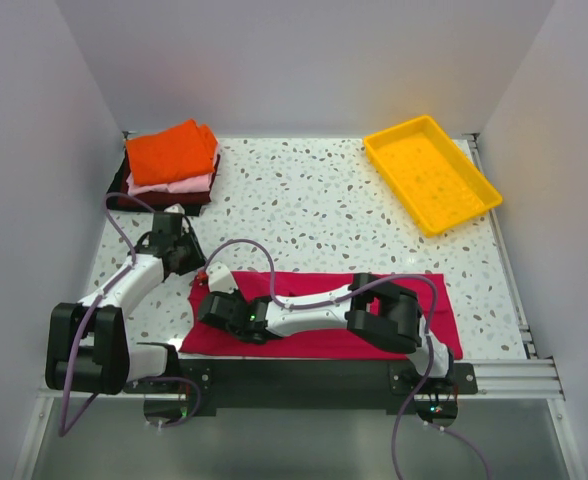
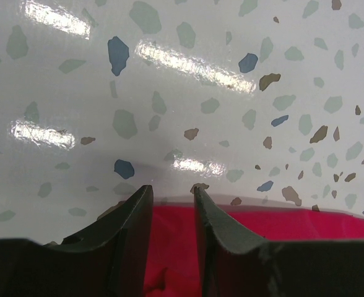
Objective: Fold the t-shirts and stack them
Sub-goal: Fold the tshirt
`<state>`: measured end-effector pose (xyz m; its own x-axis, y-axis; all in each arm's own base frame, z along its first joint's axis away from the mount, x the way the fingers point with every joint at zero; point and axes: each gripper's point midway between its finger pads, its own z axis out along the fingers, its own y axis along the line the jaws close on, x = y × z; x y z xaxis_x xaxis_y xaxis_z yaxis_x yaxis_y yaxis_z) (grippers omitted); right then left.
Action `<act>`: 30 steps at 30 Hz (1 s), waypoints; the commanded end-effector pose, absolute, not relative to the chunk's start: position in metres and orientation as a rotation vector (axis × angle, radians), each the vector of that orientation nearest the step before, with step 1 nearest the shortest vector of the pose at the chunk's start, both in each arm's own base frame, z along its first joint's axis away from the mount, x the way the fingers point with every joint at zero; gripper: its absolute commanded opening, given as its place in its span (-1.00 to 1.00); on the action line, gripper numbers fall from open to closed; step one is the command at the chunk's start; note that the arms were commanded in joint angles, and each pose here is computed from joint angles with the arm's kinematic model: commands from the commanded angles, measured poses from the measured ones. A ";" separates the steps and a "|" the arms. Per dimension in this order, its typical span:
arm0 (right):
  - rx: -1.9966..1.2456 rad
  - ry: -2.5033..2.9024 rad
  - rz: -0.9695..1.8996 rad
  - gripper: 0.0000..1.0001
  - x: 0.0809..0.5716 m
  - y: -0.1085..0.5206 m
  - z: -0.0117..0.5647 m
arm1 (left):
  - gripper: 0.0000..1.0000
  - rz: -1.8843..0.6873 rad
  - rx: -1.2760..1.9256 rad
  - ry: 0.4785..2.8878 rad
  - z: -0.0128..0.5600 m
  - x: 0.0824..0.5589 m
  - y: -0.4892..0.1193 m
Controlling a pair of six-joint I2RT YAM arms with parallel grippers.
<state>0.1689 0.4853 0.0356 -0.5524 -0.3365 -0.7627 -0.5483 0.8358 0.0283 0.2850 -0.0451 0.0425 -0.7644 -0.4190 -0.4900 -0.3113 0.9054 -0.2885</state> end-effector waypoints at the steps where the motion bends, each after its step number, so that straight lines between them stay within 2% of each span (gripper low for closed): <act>1: -0.538 2.126 0.419 -0.45 0.182 0.501 0.081 | -0.25 -0.271 -0.514 2.485 0.045 0.285 -0.044; 16: -0.526 2.110 0.428 -0.40 0.184 0.503 0.089 | -0.25 -0.274 -0.511 2.486 0.045 0.285 -0.045; 30: -0.522 2.106 0.454 -0.51 0.184 0.509 0.088 | -0.25 -0.274 -0.510 2.491 0.044 0.285 -0.045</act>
<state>0.1734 0.4904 0.0416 -0.5395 -0.3067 -0.7841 -0.5379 0.8421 0.0407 0.2822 -0.0455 0.0396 -0.7695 -0.4186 -0.4824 -0.3118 0.9054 -0.2882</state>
